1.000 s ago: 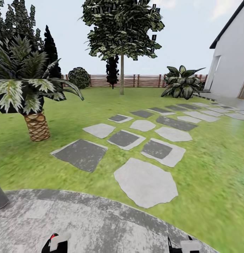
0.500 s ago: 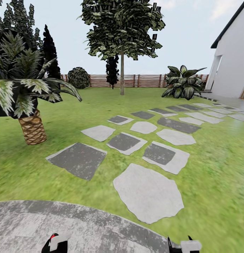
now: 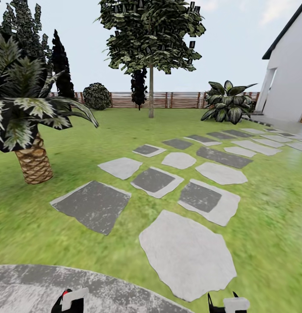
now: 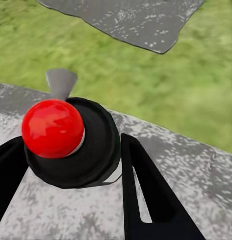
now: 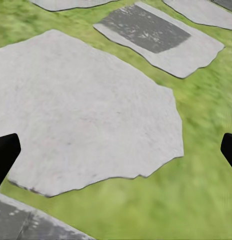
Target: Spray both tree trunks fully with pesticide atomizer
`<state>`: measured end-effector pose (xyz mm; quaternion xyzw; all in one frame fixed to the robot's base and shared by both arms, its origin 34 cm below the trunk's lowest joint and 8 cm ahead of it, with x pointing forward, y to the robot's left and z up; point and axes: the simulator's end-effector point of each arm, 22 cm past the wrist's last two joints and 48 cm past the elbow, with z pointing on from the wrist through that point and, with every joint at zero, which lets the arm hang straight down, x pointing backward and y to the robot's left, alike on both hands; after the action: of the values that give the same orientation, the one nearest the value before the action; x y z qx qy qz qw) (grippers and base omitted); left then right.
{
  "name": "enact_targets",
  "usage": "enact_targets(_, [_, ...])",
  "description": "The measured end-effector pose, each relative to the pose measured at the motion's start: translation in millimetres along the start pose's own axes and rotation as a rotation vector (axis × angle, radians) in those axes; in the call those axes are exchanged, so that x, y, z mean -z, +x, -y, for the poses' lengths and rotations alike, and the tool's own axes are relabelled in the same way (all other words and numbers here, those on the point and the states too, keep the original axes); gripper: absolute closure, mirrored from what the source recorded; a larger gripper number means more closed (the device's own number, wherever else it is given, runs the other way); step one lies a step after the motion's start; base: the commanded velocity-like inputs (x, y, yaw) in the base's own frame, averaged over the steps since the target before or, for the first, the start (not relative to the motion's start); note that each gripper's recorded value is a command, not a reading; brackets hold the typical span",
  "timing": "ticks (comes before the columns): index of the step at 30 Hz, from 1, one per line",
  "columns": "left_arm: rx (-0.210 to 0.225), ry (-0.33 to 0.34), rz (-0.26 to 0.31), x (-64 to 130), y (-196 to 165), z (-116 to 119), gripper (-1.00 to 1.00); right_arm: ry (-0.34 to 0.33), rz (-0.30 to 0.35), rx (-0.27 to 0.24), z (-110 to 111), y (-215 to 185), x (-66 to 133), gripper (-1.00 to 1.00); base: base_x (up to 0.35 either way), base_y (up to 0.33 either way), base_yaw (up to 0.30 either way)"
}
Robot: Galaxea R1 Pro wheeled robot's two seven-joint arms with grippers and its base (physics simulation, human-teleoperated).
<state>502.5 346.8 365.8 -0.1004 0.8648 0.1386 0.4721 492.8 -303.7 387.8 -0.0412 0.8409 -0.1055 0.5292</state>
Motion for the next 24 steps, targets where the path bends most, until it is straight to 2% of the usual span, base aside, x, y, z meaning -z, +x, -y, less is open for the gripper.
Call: enact_targets(24, [-0.005, 0.000, -0.015, 2.1, 7.7, -0.4, 1.00, 0.000, 0.000, 0.000, -0.1, 0.1, 0.0, -1.00, 0.340, 0.000, 0.000])
